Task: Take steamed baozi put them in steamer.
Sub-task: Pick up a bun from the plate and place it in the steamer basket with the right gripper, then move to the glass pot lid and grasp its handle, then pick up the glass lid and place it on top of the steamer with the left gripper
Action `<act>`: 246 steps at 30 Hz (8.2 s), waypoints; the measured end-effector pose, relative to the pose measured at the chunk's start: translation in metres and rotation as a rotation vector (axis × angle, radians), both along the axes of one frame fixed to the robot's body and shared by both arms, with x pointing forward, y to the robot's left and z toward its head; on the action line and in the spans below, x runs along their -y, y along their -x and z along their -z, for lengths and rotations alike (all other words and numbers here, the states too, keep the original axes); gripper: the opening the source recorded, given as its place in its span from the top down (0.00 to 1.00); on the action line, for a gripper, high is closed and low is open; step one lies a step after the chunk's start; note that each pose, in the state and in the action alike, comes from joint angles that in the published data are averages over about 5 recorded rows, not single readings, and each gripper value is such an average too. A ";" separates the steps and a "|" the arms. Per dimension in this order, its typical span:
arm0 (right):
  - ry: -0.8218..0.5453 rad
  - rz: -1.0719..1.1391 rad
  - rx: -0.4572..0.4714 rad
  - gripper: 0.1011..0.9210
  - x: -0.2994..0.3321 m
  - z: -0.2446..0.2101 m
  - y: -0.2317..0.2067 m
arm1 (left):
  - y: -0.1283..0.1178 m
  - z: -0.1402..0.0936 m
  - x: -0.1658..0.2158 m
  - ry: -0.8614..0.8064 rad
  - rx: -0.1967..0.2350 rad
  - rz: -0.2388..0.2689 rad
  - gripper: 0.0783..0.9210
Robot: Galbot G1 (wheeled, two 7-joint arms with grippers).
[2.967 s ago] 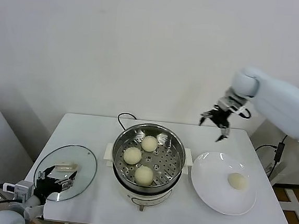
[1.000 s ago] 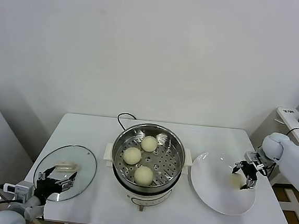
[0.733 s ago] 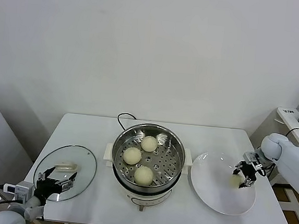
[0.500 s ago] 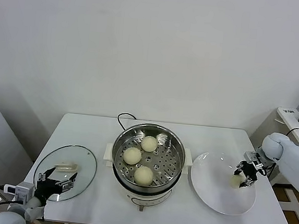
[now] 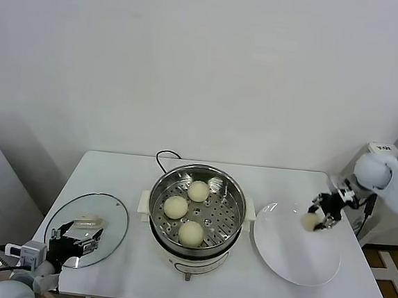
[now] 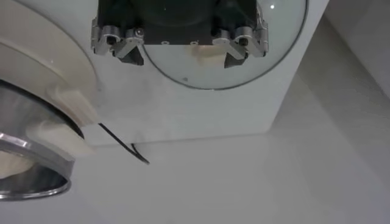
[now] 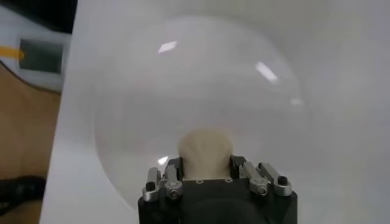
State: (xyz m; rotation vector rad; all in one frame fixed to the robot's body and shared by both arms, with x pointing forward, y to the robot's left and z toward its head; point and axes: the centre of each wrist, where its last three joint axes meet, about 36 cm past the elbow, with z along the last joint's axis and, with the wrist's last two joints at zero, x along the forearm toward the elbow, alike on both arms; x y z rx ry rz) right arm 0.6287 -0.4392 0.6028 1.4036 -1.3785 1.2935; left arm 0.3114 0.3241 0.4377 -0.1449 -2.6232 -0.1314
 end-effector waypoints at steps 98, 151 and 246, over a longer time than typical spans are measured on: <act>-1.007 0.643 0.459 0.12 -0.106 0.004 0.047 | -0.012 -0.013 0.000 -0.010 0.079 -0.033 0.12; -1.267 1.355 0.906 0.12 -0.031 0.277 0.239 | 0.012 0.111 -0.059 -1.234 0.416 0.397 0.12; -1.226 1.391 0.876 0.12 -0.030 0.298 0.240 | -0.059 -0.025 0.143 -1.442 0.569 0.337 0.97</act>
